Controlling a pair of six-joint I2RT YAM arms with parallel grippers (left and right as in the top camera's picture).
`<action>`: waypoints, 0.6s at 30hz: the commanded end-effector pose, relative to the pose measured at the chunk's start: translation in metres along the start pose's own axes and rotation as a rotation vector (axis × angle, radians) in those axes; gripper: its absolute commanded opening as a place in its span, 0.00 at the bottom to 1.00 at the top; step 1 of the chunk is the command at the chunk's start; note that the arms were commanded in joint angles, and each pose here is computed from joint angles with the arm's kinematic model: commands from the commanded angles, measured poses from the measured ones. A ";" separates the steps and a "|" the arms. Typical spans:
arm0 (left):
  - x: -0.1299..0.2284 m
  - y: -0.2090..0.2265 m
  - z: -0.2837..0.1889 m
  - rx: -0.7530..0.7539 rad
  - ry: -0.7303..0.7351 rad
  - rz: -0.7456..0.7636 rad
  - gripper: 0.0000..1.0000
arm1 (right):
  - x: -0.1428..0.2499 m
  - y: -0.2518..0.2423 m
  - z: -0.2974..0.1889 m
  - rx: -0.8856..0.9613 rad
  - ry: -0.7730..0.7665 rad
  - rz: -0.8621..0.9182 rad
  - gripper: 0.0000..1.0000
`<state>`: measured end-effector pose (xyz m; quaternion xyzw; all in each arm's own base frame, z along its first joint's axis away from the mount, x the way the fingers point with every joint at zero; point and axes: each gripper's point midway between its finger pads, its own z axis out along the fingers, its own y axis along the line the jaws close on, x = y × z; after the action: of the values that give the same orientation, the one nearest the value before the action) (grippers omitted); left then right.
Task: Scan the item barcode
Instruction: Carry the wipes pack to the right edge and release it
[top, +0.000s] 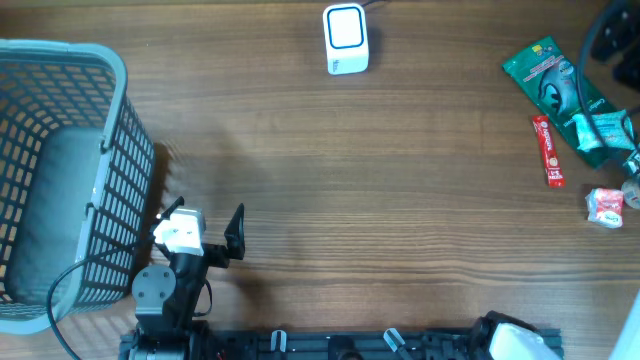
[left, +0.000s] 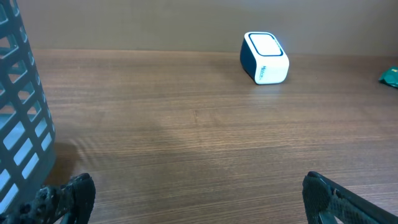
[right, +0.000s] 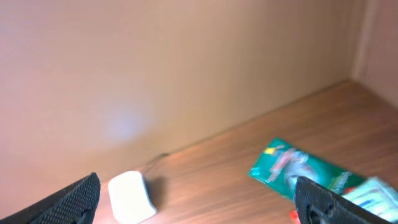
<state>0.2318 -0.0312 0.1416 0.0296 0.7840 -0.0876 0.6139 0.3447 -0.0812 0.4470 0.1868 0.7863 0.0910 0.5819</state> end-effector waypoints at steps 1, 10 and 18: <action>0.000 -0.002 0.000 0.012 -0.002 -0.009 1.00 | 0.002 0.027 -0.038 -0.103 -0.014 0.111 1.00; 0.000 -0.002 0.000 0.011 -0.002 -0.008 1.00 | 0.033 0.030 -0.083 -0.077 0.055 0.135 0.99; 0.000 -0.002 0.000 0.011 -0.002 -0.009 1.00 | 0.041 0.013 -0.117 0.049 0.003 0.126 1.00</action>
<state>0.2318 -0.0312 0.1416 0.0296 0.7840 -0.0876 0.6139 0.2505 -0.0461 0.4375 0.2478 0.7946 0.1269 0.5396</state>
